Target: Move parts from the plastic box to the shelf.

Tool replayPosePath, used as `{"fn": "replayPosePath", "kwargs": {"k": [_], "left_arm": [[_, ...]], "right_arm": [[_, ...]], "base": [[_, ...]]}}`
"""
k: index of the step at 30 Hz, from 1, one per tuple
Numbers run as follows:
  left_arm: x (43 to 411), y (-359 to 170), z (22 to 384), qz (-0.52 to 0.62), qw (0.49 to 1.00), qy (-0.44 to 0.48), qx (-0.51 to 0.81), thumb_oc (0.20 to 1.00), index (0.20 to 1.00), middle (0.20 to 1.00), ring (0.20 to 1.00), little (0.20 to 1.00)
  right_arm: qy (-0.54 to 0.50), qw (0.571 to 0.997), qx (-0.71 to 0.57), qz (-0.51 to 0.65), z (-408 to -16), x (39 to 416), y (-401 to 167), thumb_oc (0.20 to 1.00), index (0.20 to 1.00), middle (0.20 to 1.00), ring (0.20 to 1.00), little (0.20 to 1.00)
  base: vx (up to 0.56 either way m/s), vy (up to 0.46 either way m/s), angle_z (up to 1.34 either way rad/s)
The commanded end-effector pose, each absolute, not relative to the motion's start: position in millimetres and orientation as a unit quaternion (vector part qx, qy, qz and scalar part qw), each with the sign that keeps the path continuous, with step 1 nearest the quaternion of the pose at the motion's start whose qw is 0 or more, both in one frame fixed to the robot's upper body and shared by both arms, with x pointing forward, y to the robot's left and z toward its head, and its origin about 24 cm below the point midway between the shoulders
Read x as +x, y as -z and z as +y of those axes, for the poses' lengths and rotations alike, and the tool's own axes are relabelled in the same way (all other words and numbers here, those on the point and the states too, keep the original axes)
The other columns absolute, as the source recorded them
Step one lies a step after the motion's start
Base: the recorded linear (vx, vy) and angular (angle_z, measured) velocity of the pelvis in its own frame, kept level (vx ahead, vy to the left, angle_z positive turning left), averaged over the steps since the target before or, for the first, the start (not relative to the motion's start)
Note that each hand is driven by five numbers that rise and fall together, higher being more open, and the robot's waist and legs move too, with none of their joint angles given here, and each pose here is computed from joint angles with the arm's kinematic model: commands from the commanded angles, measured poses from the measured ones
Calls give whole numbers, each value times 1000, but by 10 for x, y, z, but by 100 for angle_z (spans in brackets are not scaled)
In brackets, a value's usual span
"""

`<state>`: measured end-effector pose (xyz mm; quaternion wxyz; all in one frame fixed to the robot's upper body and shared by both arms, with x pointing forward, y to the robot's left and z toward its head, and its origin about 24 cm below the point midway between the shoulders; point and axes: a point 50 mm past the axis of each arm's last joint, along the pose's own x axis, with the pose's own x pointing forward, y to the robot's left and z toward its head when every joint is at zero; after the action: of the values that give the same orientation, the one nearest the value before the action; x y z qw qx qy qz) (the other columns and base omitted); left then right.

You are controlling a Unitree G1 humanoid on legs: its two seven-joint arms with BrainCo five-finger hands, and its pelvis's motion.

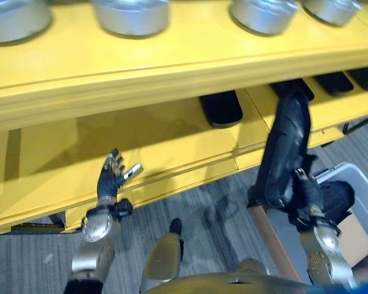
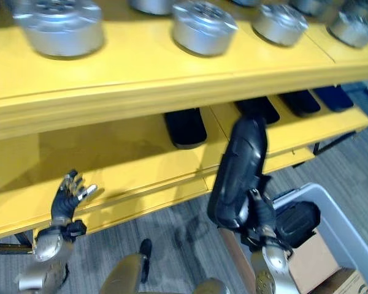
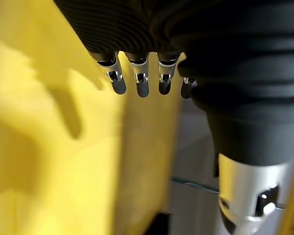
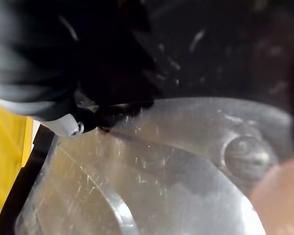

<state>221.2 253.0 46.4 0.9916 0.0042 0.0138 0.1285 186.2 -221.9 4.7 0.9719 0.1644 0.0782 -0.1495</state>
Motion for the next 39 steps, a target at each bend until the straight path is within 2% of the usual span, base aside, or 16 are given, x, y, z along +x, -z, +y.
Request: {"fn": "replayPosePath", "kwargs": {"k": [1, 7, 15, 21, 26, 34, 38, 39], "left_arm": [[2166, -498, 2313, -11, 996, -85, -3, 1000, 1000, 1000, 1000, 1000], [2088, -456, 2287, -7, 995, -93, -27, 1000, 1000, 1000, 1000, 1000], [1839, -309, 2402, 25, 984, -160, -78, 1000, 1000, 1000, 1000, 1000], [1803, -311, 2455, 20, 978, -187, -91, 1000, 1000, 1000, 1000, 1000], [1944, -384, 2336, -2, 982, -157, -102, 1000, 1000, 1000, 1000, 1000], [1955, -321, 2203, 13, 985, -123, -124, 1000, 1000, 1000, 1000, 1000], [1962, -343, 2234, 14, 989, -108, -105, 1000, 1000, 1000, 1000, 1000], [1940, -350, 2267, 17, 990, -107, -94, 1000, 1000, 1000, 1000, 1000]], "right_arm": [[134, 977, 162, -31, -2308, 2023, -441, 200, 200, 200, 200, 200], [107, 980, 165, -23, -2246, 2030, -428, 200, 200, 200, 200, 200], [83, 985, 151, -24, -2215, 2092, -491, 200, 200, 200, 200, 200], [49, 990, 129, -41, -2177, 2170, -608, 200, 200, 200, 200, 200], [30, 992, 98, -79, -2195, 2294, -803, 200, 200, 200, 200, 200], [11, 992, 80, -97, -2077, 2369, -897, 200, 200, 200, 200, 200], [-12, 989, 85, -117, -1962, 2433, -996, 200, 200, 200, 200, 200], [-46, 986, 94, -132, -1802, 2519, -1090, 200, 200, 200, 200, 200]], "base": [[105, 43, 52], [74, -75, 73], [40, -166, 15], [-19, -179, 22], [-87, -86, 70], [40, 162, 34], [48, 193, 30], [52, 191, 38]]}}
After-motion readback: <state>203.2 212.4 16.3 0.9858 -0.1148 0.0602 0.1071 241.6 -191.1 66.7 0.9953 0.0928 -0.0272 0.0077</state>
